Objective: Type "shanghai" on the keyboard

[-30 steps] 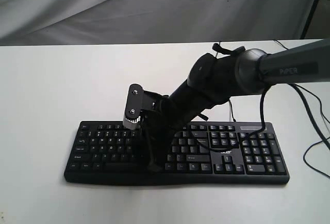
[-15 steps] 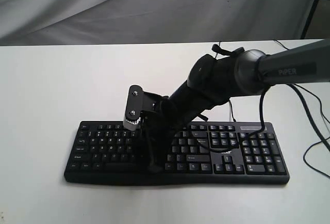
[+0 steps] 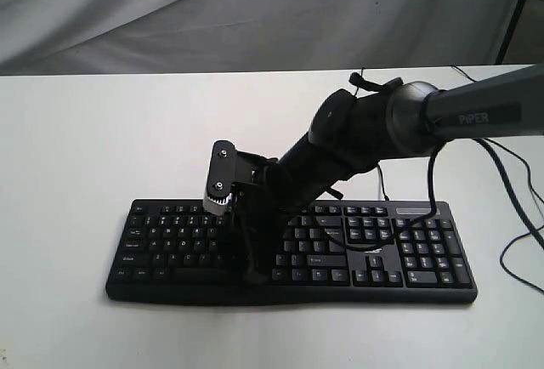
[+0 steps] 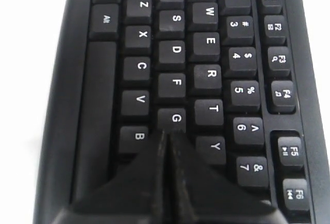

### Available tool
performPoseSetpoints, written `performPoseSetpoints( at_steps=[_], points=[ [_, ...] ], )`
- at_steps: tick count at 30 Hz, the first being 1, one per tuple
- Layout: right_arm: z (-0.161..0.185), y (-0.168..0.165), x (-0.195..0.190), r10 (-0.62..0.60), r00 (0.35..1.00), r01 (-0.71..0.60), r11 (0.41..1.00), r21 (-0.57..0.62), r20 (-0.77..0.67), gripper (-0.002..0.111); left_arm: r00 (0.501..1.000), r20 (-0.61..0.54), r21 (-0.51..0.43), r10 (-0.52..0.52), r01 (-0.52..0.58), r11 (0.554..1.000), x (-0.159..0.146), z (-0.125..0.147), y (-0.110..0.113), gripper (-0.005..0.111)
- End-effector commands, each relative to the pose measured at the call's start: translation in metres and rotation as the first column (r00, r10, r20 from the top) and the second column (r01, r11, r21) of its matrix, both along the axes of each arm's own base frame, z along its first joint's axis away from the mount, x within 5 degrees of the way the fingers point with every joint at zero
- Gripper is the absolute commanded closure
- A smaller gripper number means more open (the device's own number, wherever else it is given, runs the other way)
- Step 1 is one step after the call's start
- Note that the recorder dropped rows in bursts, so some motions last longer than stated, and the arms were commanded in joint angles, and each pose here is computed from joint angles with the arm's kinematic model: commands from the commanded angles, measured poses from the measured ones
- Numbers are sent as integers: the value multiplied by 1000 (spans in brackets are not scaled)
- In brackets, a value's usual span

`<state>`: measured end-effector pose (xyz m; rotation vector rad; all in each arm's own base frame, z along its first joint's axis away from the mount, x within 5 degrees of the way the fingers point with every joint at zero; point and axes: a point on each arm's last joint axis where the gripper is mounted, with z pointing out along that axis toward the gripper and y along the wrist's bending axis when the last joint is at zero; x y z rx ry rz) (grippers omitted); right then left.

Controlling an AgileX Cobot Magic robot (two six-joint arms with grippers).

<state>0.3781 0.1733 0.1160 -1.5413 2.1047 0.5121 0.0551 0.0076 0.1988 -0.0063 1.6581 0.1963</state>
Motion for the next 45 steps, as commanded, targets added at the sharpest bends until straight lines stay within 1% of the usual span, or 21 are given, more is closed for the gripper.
performPoseSetpoints(
  at_steps=[1, 3, 9, 15, 24, 28, 35, 38, 45],
  points=[
    [21, 5, -1, 4, 999, -5, 1000, 21, 51, 108, 1000, -3, -4, -4, 4, 1000, 0, -1, 0, 106],
    [31, 9, -2, -13, 997, 11, 1000, 29, 71, 108, 1000, -3, -4, -4, 4, 1000, 0, -1, 0, 106],
    [30, 11, -1, -35, 997, 32, 999, 44, 64, 108, 1000, -3, -4, -4, 4, 1000, 0, -1, 0, 106],
    [31, 26, -1, -84, 990, 79, 995, 53, 112, 108, 1000, -3, -4, -4, 4, 1000, 0, -1, 0, 106],
    [34, 47, -6, -97, 981, 88, 994, 61, 167, 108, 1000, -3, -4, -4, 4, 1000, 0, -1, 0, 106],
    [35, 58, 0, -99, 986, 88, 992, 91, 135, 108, 1000, -3, -4, -4, 4, 1000, 0, -1, 0, 106],
    [22, 84, 18, -76, 992, 64, 991, 120, 97, 108, 1000, -3, -4, -4, 4, 1000, 0, -1, 0, 106],
    [21, 94, 21, -69, 993, 58, 992, 114, 94, 108, 1000, -3, -4, -4, 4, 1000, 0, -1, 0, 106],
    [20, 91, 21, -61, 992, 53, 996, 74, 109, 108, 1000, -3, -4, -4, 4, 1000, 0, -1, 0, 106]
  ],
)
